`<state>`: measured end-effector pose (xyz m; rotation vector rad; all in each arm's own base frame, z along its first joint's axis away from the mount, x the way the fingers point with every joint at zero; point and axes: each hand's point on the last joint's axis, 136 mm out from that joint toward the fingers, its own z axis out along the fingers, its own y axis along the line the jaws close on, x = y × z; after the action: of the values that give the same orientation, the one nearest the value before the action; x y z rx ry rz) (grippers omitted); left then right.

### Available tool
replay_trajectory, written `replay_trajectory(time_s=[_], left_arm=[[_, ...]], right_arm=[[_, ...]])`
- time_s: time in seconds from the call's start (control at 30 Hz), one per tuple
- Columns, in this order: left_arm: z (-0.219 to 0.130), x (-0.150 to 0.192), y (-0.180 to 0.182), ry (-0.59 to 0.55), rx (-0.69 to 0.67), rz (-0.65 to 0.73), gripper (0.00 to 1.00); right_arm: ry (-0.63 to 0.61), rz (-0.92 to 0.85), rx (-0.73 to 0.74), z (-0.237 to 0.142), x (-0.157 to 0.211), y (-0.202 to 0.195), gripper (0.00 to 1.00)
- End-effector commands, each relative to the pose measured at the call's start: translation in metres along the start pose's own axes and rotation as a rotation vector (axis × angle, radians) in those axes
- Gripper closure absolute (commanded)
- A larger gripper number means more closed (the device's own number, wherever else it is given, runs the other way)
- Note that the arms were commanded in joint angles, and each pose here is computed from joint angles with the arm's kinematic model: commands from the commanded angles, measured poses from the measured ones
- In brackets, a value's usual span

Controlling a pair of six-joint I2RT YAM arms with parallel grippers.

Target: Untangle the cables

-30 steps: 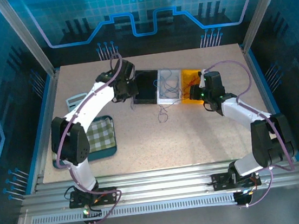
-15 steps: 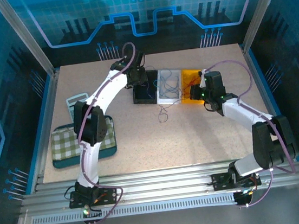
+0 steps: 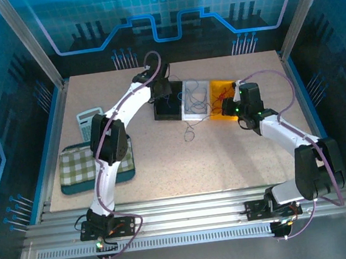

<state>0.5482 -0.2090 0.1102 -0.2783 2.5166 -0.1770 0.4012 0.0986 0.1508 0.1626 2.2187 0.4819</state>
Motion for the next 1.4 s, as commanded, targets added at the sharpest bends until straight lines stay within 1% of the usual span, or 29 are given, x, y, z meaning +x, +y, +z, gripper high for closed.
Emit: replay_trajectory(time_s=[0.0, 0.03, 0.07, 0.1, 0.13, 0.17, 0.23, 0.33, 0.47, 0.53, 0.57, 0.67, 0.73, 0.83, 0.97, 1.03, 1.07, 1.13, 1.23, 1.3, 1.37], left_arm=[[0.011, 0.008, 0.005, 0.027, -0.019, -0.018, 0.77], [0.011, 0.012, 0.004, 0.038, -0.016, -0.024, 0.74], [0.009, 0.013, 0.003, 0.043, -0.010, -0.031, 0.66], [0.006, 0.012, 0.001, 0.039, 0.000, -0.035, 0.54], [0.001, 0.010, -0.003, 0.030, 0.015, -0.036, 0.40], [-0.005, 0.006, -0.006, 0.018, 0.027, -0.039, 0.34], [-0.018, -0.001, -0.011, -0.001, 0.048, -0.046, 0.26], [-0.039, -0.013, -0.015, -0.032, 0.079, -0.061, 0.19], [-0.063, -0.017, -0.020, -0.058, 0.141, -0.091, 0.16], [-0.070, -0.013, -0.021, -0.056, 0.169, -0.100, 0.15], [-0.071, -0.009, -0.018, -0.050, 0.171, -0.121, 0.14], [-0.069, 0.001, -0.004, -0.027, 0.183, -0.216, 0.12], [-0.066, 0.009, 0.007, -0.021, 0.163, -0.254, 0.12], [-0.060, 0.024, 0.023, 0.008, 0.116, -0.274, 0.12], [-0.055, 0.043, 0.038, 0.036, 0.074, -0.295, 0.13], [-0.055, 0.049, 0.043, 0.045, 0.065, -0.308, 0.13], [-0.055, 0.051, 0.045, 0.049, 0.060, -0.308, 0.13], [-0.055, 0.054, 0.048, 0.051, 0.054, -0.312, 0.13], [-0.056, 0.055, 0.049, 0.052, 0.054, -0.318, 0.13], [-0.056, 0.055, 0.049, 0.054, 0.057, -0.320, 0.13], [-0.057, 0.054, 0.049, 0.053, 0.060, -0.322, 0.13]], right_arm=[[-0.022, -0.019, -0.038, -0.005, -0.011, 0.009, 1.00], [-0.027, -0.023, -0.051, -0.006, -0.012, 0.013, 1.00], [-0.032, -0.028, -0.067, -0.007, -0.014, 0.016, 1.00], [-0.035, -0.035, -0.085, -0.008, -0.015, 0.021, 1.00], [-0.033, -0.044, -0.109, -0.008, -0.016, 0.027, 1.00], [-0.028, -0.056, -0.133, -0.008, -0.015, 0.034, 1.00], [-0.001, -0.089, -0.182, -0.006, -0.008, 0.048, 1.00], [0.055, -0.155, -0.237, -0.003, 0.012, 0.069, 1.00], [0.115, -0.267, -0.325, -0.002, 0.039, 0.101, 1.00], [0.185, -0.308, -0.376, 0.001, 0.062, 0.111, 1.00], [0.198, -0.334, -0.403, 0.002, 0.062, 0.123, 1.00], [0.307, -0.398, -0.448, 0.011, 0.090, 0.137, 0.99], [0.367, -0.416, -0.468, 0.018, 0.104, 0.144, 0.99], [0.428, -0.436, -0.470, 0.031, 0.121, 0.152, 0.97], [0.468, -0.426, -0.393, 0.054, 0.132, 0.143, 0.94], [0.476, -0.419, -0.340, 0.064, 0.133, 0.136, 0.90], [0.484, -0.419, -0.324, 0.068, 0.133, 0.133, 0.87], [0.506, -0.423, -0.276, 0.075, 0.137, 0.126, 0.73], [0.532, -0.424, -0.230, 0.084, 0.142, 0.118, 0.61], [0.538, -0.416, -0.235, 0.088, 0.145, 0.118, 0.55], [0.554, -0.412, -0.237, 0.090, 0.149, 0.119, 0.53]])
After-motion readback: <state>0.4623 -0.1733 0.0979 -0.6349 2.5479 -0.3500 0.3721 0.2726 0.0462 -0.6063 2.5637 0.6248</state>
